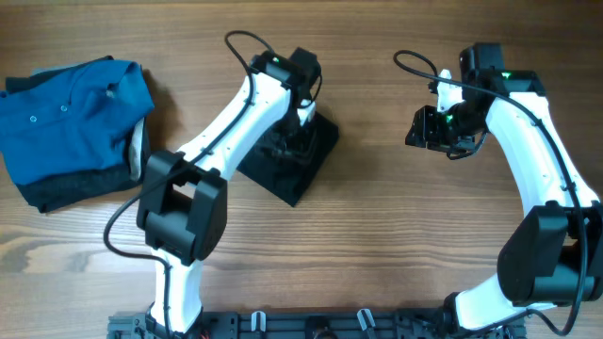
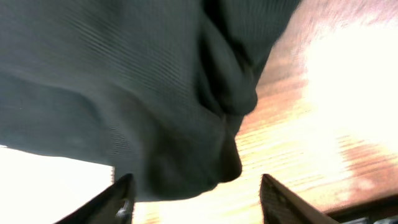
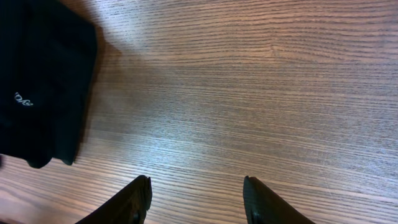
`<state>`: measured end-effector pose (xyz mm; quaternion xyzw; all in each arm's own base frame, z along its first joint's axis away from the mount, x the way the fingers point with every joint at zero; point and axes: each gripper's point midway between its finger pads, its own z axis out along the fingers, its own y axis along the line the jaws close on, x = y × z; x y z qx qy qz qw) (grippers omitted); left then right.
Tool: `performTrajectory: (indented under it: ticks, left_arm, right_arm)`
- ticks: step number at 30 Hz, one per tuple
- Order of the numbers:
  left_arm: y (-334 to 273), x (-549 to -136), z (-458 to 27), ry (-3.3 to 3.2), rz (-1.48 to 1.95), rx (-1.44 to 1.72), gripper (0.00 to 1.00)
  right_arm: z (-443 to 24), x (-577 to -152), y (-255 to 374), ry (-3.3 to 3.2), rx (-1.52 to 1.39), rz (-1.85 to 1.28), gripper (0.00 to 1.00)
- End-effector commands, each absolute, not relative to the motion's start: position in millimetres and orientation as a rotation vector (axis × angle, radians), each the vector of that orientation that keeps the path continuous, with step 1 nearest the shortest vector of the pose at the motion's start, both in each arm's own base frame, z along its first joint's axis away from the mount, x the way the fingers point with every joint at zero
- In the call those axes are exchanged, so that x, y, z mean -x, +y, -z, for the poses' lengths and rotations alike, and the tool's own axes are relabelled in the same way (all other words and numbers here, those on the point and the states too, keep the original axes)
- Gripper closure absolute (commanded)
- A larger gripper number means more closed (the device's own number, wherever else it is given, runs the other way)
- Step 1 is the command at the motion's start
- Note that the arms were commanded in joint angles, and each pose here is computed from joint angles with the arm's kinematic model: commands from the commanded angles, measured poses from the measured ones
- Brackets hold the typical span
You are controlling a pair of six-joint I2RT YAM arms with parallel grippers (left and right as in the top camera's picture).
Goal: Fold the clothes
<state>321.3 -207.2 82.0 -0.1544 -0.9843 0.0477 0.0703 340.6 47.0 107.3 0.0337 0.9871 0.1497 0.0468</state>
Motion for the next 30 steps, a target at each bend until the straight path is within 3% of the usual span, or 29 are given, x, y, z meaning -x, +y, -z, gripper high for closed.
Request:
performTrajectory:
  ticks: [1,4,8,11,13,15,18,21,24,30]
  left_arm:
    - [-171.7,-364.2,-120.0,-3.15,-0.086,0.379,0.57]
    - [-146.8,-407.0,-115.2,-3.269,-0.151,0.232,0.96]
    - [-154.1,-444.9,-80.8,-3.329,-0.406,0.173,0.96]
    - [-192.6,-432.2,-31.8,-3.155,-0.646,0.212,0.96]
    - [-228.0,-409.1,-43.0,-3.006,-0.88,0.257,0.96]
    - [-256.7,-387.1,-86.5,-2.928,-1.051,0.34,0.96]
    - [-258.0,-372.4,-124.4,-3.013,-0.974,0.441,0.96]
    - [-237.5,-366.1,-130.0,-3.083,-0.79,0.425,0.96]
    - [-174.8,-386.7,-106.0,-3.245,-0.287,0.281,0.96]
    - [-174.3,-393.2,-26.7,-3.24,-0.288,0.274,0.96]
  right_arm:
    - [-104.9,-342.3,45.8,3.018,-0.073,-0.445,0.48]
    - [-104.8,-341.9,45.8,3.019,-0.073,-0.445,0.48]
    - [-104.8,-341.2,45.9,3.022,-0.075,-0.446,0.48]
    - [-104.8,-341.4,45.9,3.021,-0.075,-0.446,0.47]
    - [-104.8,-341.1,45.9,3.022,-0.075,-0.446,0.48]
    - [-104.8,-341.5,45.8,3.021,-0.072,-0.445,0.48]
    - [-104.6,-341.6,45.3,3.021,-0.073,-0.44,0.48]
    - [-104.7,-342.4,45.3,3.018,-0.073,-0.44,0.48]
    - [-105.0,-344.8,45.3,3.008,-0.07,-0.439,0.47]
    - [-105.9,-343.3,48.6,3.01,-0.074,-0.471,0.48]
